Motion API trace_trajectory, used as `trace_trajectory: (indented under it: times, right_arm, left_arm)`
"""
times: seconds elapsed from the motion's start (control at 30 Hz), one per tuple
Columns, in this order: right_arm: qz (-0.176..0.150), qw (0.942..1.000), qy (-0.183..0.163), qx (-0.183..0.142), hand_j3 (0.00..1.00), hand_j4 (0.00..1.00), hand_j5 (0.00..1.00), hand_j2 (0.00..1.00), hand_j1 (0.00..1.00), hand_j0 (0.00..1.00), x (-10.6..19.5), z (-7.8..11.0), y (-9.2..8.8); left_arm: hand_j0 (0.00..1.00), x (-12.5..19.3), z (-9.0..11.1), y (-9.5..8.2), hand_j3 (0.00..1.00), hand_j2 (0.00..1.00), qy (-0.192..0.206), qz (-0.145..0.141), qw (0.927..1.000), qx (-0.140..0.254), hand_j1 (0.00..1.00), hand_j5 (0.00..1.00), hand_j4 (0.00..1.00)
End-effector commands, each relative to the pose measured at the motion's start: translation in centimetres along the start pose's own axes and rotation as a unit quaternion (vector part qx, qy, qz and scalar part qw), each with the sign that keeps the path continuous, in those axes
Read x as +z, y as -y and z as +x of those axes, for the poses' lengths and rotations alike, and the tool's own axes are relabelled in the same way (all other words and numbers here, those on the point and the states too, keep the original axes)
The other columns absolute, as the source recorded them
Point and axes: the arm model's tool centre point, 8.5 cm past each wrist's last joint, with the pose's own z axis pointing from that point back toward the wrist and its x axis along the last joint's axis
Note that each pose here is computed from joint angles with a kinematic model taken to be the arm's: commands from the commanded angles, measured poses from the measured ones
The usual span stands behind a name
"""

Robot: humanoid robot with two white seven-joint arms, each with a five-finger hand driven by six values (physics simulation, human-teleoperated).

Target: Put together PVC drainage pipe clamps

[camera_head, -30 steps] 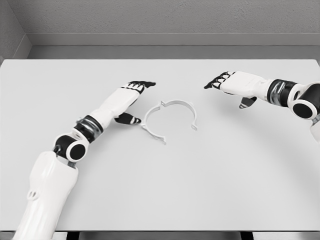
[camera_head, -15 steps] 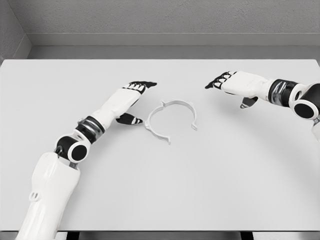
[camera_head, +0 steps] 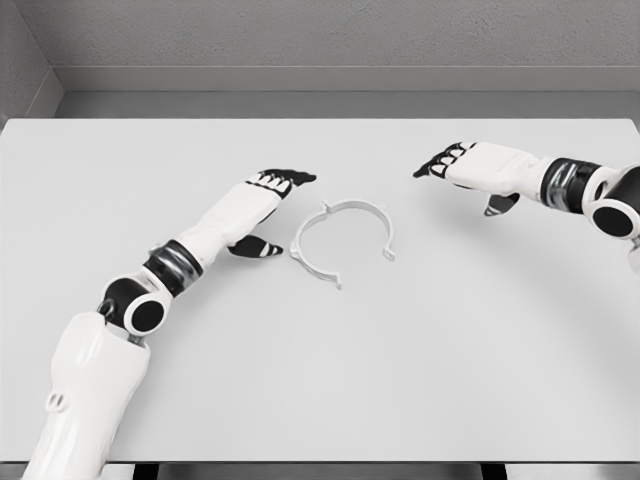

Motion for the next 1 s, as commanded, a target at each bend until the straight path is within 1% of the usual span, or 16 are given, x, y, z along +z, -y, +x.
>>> trace_trajectory:
  times: [0.0, 0.43, 0.73, 0.97]
  right_arm:
    - [0.0, 1.0, -0.001, -0.001, 1.0, 1.0, 1.0, 1.0, 1.0, 1.0, 0.1, -0.1, 0.0]
    - [-0.001, 1.0, -0.001, -0.002, 1.0, 1.0, 1.0, 1.0, 1.0, 1.0, 0.1, -0.1, -0.1]
    - [0.0, 1.0, 0.001, -0.001, 1.0, 1.0, 1.0, 1.0, 1.0, 1.0, 0.0, 0.0, -0.1]
    - [0.002, 1.0, -0.004, 0.001, 1.0, 1.0, 1.0, 1.0, 1.0, 1.0, 0.4, -0.3, -0.1]
  left_arm:
    - [1.0, 0.0, 0.3, -0.2, 1.0, 1.0, 0.013, 0.003, 0.9999, -0.002, 1.0, 1.0, 1.0]
    - [1.0, -0.1, 0.3, 0.4, 1.0, 1.0, 0.011, -0.004, 0.9999, 0.0, 1.0, 1.0, 1.0]
    - [1.0, -0.7, 1.3, 1.0, 1.0, 1.0, 0.023, -0.013, 0.9996, -0.001, 1.0, 1.0, 1.0]
    - [1.0, -1.1, 2.0, 1.1, 1.0, 1.0, 0.031, -0.011, 0.9995, 0.002, 1.0, 1.0, 1.0]
